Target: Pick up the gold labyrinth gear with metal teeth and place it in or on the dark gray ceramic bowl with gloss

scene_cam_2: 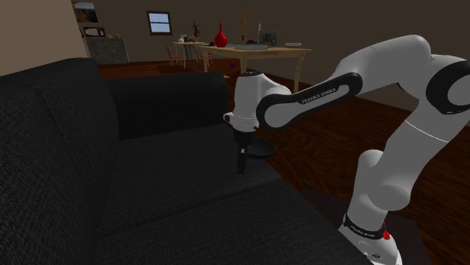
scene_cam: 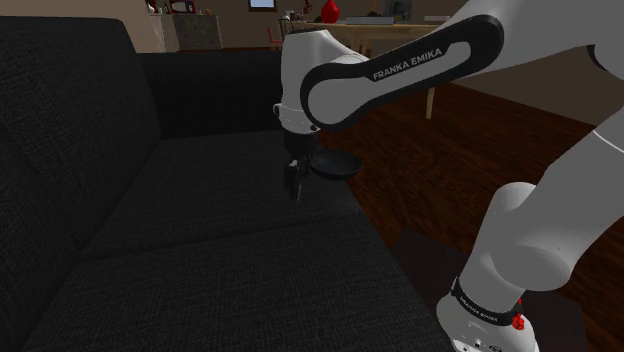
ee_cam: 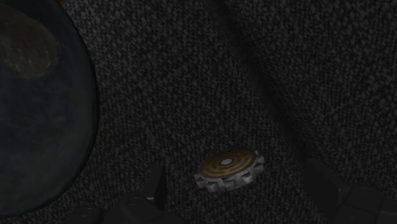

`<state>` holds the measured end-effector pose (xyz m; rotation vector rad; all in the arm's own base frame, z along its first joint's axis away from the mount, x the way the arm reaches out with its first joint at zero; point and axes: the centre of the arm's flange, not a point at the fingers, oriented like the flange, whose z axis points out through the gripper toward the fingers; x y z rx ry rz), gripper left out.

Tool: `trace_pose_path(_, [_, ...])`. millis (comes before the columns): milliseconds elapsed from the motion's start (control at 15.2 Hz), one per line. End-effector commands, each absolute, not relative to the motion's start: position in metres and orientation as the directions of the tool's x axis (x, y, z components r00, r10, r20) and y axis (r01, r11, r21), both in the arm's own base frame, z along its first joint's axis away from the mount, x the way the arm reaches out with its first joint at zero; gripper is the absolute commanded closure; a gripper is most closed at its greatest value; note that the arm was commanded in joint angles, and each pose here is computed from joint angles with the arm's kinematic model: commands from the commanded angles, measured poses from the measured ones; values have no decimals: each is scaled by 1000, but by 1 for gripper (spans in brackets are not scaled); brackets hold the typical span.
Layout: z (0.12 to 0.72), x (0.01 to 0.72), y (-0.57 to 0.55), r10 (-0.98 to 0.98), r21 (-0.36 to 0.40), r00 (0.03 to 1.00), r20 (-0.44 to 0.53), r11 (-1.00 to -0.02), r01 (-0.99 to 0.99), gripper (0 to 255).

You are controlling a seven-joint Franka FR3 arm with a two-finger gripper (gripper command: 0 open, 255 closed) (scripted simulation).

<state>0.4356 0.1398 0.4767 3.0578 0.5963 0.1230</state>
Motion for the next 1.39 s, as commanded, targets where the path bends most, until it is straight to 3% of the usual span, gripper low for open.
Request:
trace_pose_path(0, [477,436,140,376,38,924,73,-927,374,0])
trace_pose_path(66, [477,436,140,376,38,924,73,-927,374,255])
trace_pose_path(660, [477,436,140,376,38,924,73,-927,374,255])
trace_pose_path(1320, [529,436,140,376,38,924,73,-927,374,255])
